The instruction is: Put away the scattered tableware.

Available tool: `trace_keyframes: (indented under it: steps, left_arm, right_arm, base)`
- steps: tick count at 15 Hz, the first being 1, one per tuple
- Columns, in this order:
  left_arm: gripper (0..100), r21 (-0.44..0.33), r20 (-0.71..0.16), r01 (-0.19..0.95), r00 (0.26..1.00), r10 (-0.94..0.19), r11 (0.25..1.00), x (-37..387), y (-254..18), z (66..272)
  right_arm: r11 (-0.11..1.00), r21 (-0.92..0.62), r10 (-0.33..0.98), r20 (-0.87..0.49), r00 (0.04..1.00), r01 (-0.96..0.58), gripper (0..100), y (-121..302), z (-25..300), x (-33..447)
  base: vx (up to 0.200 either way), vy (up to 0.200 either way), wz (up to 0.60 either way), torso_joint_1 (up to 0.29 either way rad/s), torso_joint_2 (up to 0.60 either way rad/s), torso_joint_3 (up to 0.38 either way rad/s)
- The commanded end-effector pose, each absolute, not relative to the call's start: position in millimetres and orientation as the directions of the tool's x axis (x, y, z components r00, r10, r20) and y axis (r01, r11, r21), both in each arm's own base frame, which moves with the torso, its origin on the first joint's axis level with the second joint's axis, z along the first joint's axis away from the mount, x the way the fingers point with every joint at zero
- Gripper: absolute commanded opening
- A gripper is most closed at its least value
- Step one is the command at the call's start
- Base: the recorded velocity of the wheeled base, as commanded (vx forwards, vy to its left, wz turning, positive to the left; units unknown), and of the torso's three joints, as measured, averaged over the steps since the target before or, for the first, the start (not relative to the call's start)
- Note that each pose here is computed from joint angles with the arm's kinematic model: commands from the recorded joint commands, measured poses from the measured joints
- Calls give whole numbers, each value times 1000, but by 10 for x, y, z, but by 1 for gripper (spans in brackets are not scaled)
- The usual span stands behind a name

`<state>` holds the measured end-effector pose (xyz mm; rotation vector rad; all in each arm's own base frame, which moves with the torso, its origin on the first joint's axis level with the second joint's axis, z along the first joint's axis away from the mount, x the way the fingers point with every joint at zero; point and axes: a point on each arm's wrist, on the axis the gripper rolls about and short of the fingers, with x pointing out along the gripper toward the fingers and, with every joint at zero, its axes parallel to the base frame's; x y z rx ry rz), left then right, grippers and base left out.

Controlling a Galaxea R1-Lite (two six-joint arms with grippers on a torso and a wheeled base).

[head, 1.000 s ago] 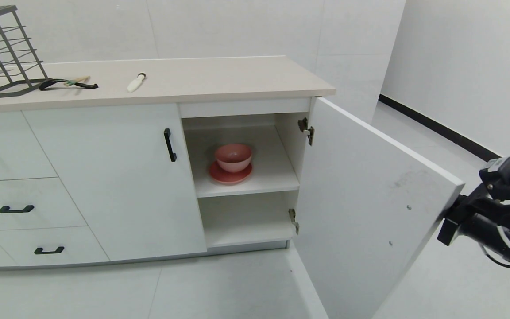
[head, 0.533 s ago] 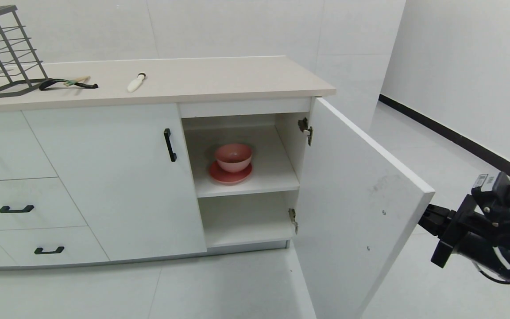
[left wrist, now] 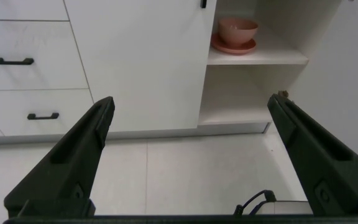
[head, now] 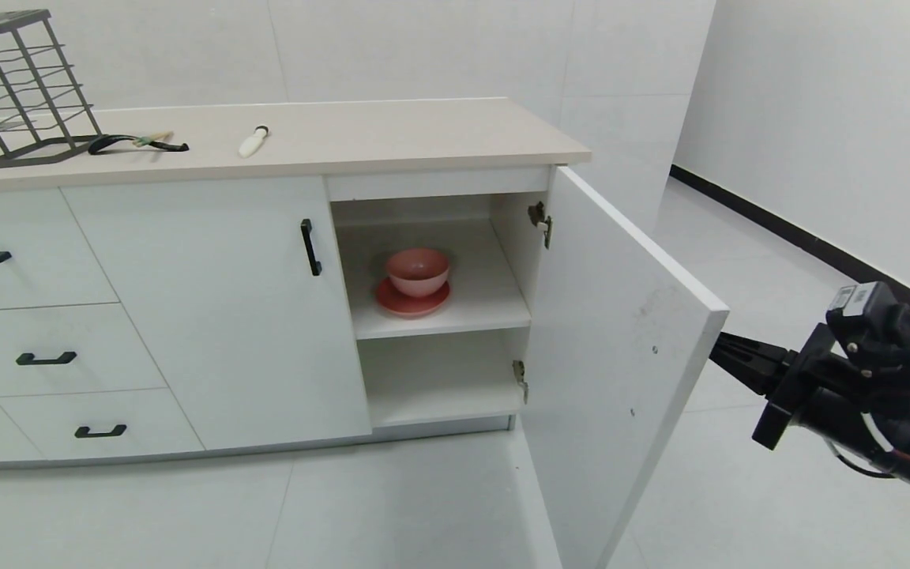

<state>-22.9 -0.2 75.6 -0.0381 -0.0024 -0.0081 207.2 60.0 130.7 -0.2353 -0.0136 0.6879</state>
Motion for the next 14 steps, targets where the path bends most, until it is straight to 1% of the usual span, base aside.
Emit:
trace_keyframes:
  steps: [1,4,7,9,12,14]
  left_arm:
    - [100,-38,2,8,1000,-8,999,-228,-2,756]
    - [100,-40,2,8,1000,-8,999,-228,-2,756]
    - [100,-40,2,8,1000,-8,999,-228,-2,756]
    - [100,-40,2,8,1000,-8,999,-228,-2,756]
    - [100,-40,2,8,1000,-8,999,-228,-2,756]
    - [100,-40,2,8,1000,-8,999,-228,-2,756]
  right_arm:
    - [746,-216,631,-73,772,-630,0,644,1270,2246]
    - [741,-218,637,-68,768,-635,0,707,1256,2423]
    - [713,-218,670,-69,739,-666,0,819,1247,2418]
    - [683,-226,705,-48,708,-695,0,959,1287,2442]
    - [669,-228,719,-46,694,-708,0,1072,1252,2595]
    - [642,-225,745,-44,666,-733,0,1257,1188,2757]
  base:
    - [0,0,0,0,0,0]
    - [0,0,0,0,0,0]
    - [0,0,0,0,0,0]
    - [0,0,0,0,0,0]
    - [0,0,0,0,0,0]
    - [0,0,0,0,0,0]
